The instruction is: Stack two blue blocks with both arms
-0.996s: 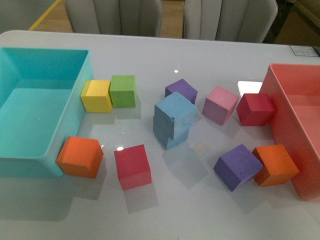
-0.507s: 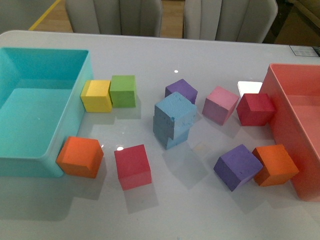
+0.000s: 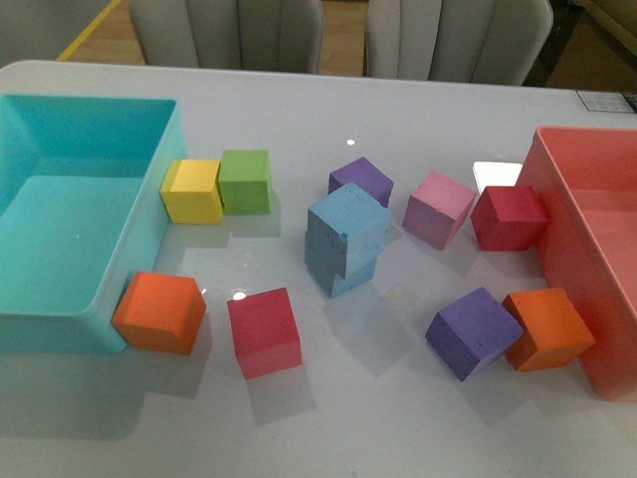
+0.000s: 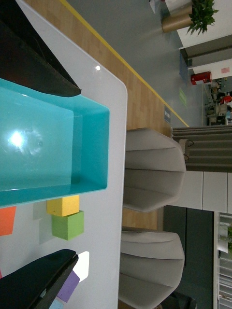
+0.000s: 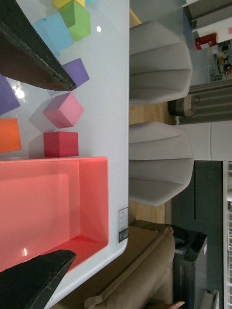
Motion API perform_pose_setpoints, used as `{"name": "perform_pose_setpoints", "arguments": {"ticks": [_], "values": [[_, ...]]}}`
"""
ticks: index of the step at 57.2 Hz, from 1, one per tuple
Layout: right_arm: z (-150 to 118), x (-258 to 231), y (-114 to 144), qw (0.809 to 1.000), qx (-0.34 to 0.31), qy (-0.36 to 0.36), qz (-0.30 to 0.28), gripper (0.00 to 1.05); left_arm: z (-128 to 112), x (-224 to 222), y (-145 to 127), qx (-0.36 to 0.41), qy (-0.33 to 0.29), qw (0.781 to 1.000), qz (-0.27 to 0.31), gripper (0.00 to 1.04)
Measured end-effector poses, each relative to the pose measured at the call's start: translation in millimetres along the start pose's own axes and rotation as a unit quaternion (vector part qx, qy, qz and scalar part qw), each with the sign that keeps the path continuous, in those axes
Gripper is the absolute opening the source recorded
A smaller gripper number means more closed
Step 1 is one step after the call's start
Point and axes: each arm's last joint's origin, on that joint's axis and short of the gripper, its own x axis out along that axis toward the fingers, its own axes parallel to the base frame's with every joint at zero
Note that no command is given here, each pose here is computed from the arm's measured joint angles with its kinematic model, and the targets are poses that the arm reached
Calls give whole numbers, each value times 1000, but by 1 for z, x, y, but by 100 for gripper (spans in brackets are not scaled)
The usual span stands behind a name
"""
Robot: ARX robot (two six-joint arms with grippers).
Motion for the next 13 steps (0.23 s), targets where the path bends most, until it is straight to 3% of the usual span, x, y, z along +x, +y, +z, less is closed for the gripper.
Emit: {"name": "perform_pose_setpoints", "arguments": {"ticks": [13], "values": [[0, 0, 0, 1000, 0, 0, 0, 96, 0, 0, 0, 0, 0, 1000, 0, 96]]}}
